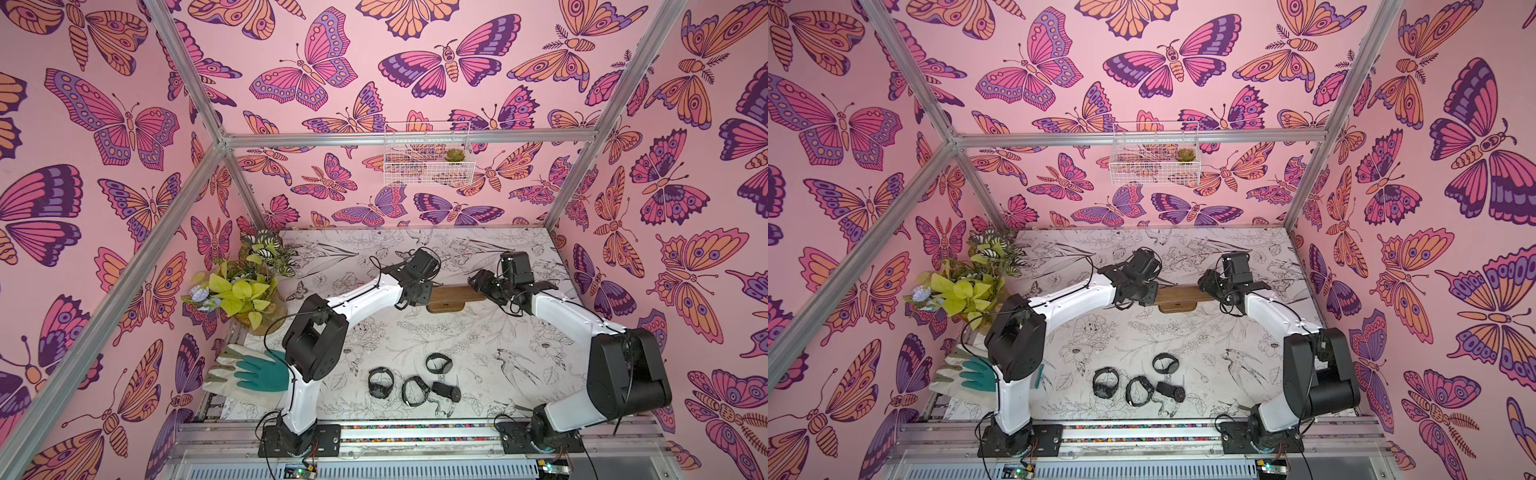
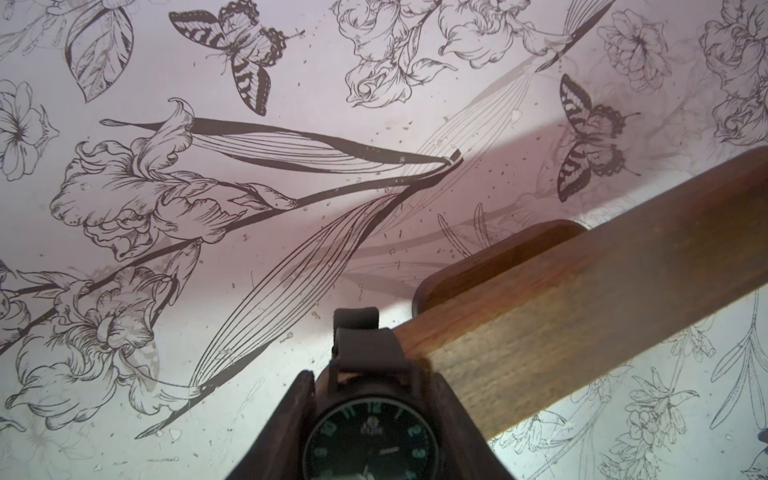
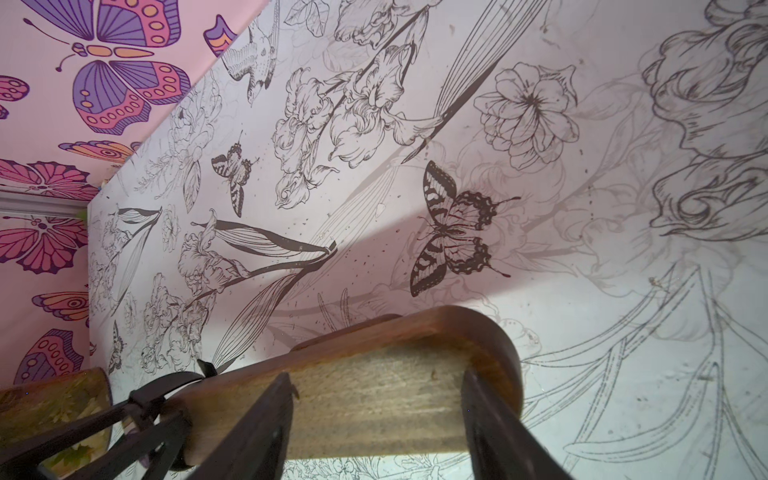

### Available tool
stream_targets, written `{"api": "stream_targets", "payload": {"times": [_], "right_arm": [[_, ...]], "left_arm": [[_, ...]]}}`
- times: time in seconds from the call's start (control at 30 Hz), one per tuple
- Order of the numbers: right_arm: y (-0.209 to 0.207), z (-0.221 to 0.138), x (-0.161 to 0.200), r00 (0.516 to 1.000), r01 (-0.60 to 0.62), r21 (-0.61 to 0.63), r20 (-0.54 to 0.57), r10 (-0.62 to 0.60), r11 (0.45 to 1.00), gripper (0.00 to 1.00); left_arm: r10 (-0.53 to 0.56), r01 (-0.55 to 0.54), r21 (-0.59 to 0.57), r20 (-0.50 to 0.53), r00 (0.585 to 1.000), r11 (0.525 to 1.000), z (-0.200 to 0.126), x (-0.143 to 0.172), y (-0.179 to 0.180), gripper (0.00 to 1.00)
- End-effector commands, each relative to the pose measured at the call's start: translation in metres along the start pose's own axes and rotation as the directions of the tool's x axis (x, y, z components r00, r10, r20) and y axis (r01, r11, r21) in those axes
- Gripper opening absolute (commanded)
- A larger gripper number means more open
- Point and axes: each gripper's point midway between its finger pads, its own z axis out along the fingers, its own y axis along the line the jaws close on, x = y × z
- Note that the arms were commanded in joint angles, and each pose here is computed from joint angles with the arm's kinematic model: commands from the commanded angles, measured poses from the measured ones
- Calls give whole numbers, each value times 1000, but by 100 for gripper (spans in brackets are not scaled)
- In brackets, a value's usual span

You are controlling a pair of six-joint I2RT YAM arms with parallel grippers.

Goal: Place watch on stand
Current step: Place the watch on the stand.

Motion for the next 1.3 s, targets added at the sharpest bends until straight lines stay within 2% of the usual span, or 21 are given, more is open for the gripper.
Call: {"api": "stream_targets", "payload": {"times": [0.0,0.37,0.47,0.67,0.9,1.27], "right_arm": [[-14,-4,-2,1000,-7,60,8,7,998,67],[-13,4,-13,999,35,72,-6,-34,997,70],[-21,17,-4,998,41,92,-48,-37,995,70],[-24,21,6,995,59,79,-80,-53,995,71],[-19,9,23,996,18,18,-93,-16,1000,61],[-26,2,39,996,-61,64,-65,65,996,60]], "left_arm": [[-16,15,-42,-27,1000,999,3,6,4,41],[-16,14,-52,-37,999,999,5,9,5,42],[-9,8,-50,-35,999,999,6,7,4,42],[5,-7,-52,-36,999,999,11,3,3,42],[13,-15,-63,-38,999,998,15,-1,4,44],[-14,10,-63,-63,998,998,7,12,10,49]]}}
